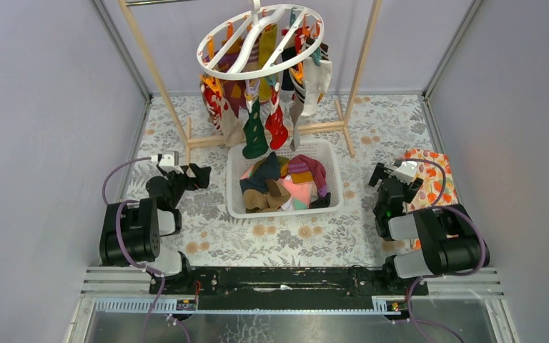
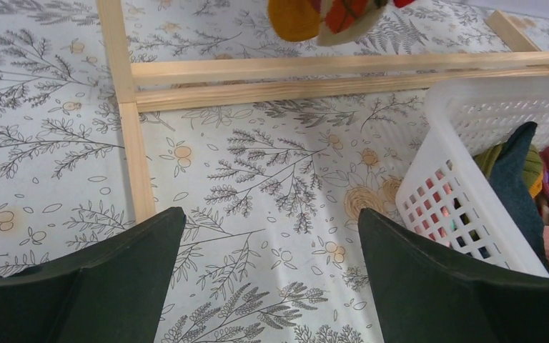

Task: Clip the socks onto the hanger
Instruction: Reset both arms

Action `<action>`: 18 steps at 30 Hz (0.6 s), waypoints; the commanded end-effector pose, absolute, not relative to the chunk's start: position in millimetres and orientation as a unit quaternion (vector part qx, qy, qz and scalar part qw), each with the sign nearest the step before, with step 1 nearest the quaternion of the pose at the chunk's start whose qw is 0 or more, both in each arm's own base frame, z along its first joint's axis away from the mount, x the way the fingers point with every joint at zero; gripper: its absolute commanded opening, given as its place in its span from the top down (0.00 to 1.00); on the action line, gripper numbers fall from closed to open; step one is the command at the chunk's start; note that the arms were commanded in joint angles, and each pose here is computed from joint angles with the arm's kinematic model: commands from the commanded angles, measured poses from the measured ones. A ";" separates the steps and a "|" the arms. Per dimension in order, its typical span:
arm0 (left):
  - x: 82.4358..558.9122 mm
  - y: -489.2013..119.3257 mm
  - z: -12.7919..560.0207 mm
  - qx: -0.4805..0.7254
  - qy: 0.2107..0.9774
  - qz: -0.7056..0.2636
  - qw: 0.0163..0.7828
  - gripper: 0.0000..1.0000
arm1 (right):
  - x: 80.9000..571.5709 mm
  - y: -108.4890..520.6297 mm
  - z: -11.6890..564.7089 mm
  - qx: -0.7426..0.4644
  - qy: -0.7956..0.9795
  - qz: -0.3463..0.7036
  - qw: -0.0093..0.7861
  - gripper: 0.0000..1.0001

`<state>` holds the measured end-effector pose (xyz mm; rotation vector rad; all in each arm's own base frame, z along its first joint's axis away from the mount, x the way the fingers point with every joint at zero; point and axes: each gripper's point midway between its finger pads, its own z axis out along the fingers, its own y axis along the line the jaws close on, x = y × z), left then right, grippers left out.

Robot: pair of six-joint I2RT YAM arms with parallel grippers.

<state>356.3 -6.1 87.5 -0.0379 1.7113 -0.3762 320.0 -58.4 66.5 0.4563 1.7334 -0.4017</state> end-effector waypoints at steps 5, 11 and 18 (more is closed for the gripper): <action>373.3 -8.5 110.6 0.012 0.722 -0.096 0.685 0.01 | 359.2 -2.6 76.7 0.041 0.749 -0.070 0.658 0.00; 379.9 -23.5 99.8 0.032 0.733 -0.063 0.677 0.01 | 371.9 -21.8 69.2 0.085 0.768 -0.082 0.630 0.00; 379.2 -23.2 99.1 0.031 0.734 -0.062 0.676 0.01 | 370.1 -22.2 70.6 0.086 0.763 -0.080 0.636 0.00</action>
